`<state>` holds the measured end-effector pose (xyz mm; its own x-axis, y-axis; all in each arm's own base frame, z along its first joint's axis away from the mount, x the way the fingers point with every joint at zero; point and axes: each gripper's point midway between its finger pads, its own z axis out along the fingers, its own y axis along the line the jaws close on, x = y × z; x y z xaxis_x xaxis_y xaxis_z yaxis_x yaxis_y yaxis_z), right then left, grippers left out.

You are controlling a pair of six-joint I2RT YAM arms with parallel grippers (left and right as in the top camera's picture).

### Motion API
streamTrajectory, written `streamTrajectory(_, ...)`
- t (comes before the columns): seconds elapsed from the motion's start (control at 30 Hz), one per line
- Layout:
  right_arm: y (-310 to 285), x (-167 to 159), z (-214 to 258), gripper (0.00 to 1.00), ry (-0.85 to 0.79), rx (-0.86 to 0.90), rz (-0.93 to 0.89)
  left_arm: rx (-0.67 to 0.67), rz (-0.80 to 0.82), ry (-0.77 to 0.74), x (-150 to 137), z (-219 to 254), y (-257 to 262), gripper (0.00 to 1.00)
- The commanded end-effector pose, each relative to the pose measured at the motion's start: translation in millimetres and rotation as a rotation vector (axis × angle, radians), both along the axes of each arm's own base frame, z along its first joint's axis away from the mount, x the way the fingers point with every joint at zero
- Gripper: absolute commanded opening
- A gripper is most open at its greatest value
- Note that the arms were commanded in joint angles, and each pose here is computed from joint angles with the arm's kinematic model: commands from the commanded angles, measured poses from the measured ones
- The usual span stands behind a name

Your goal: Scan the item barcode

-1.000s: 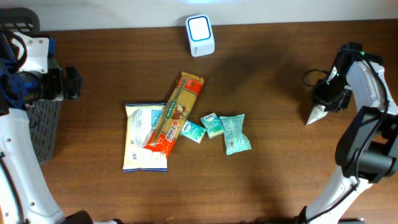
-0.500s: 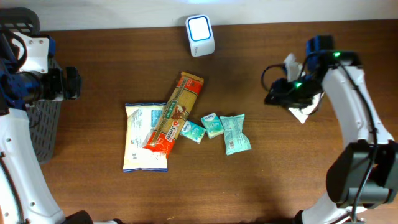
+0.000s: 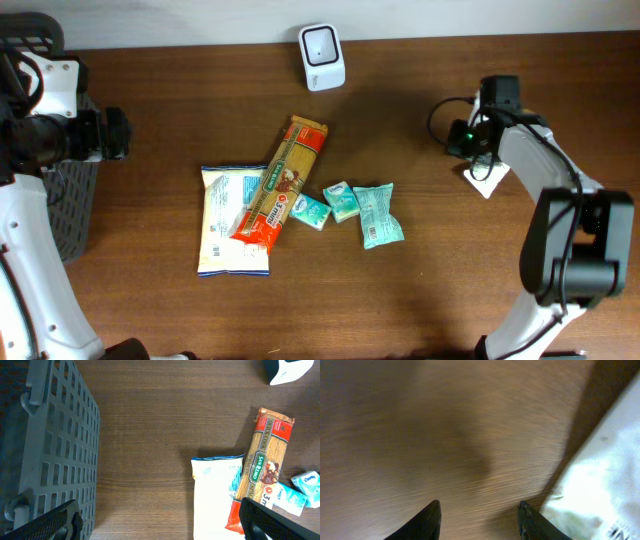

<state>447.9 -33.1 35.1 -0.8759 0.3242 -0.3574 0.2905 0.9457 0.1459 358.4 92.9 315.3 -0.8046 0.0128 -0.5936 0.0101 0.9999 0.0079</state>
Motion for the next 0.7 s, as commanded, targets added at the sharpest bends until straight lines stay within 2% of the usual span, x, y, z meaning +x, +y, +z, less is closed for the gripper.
streamTrajectory(0.0, -38.8, -18.3, -26.8, 0.48, 0.091, 0.014, -0.128, 0.000, -0.011, -0.004, 0.4, 0.8, 0.0, 0.99)
streamTrajectory(0.17, -80.4, -53.0, -33.0, 0.47, 0.190, 0.062, -0.263, 0.000, -0.011, -0.004, 0.4, 0.8, 0.0, 0.99)
streamTrajectory(0.3, -85.3, -59.1, -33.4, 0.44, 0.203, 0.087, -0.279, -0.001, -0.012, -0.004, 0.4, 0.6, -0.1, 0.99)
streamTrajectory(0.47, -25.8, -41.6, -5.0, 0.48, 0.122, 0.293, -0.028, 0.000, -0.012, -0.004, 0.4, 0.8, -0.1, 0.99)
streamTrajectory(0.5, 7.3, -43.9, 16.2, 0.48, 0.101, 0.404, 0.092, 0.000, -0.011, -0.004, 0.4, 0.8, 0.0, 0.99)
streamTrajectory(0.57, 44.3, -56.1, 36.8, 0.48, 0.103, 0.533, 0.203, -0.001, -0.011, -0.003, 0.1, 0.6, -0.1, 0.99)
streamTrajectory(0.6, 69.5, -72.1, 42.5, 0.49, 0.154, 0.591, 0.273, -0.001, -0.011, -0.002, 0.0, 0.3, -0.1, 0.99)
streamTrajectory(0.67, 94.5, -91.4, 39.3, 0.51, 0.218, 0.595, 0.371, -0.001, -0.011, -0.002, 0.0, 0.5, -0.1, 0.99)
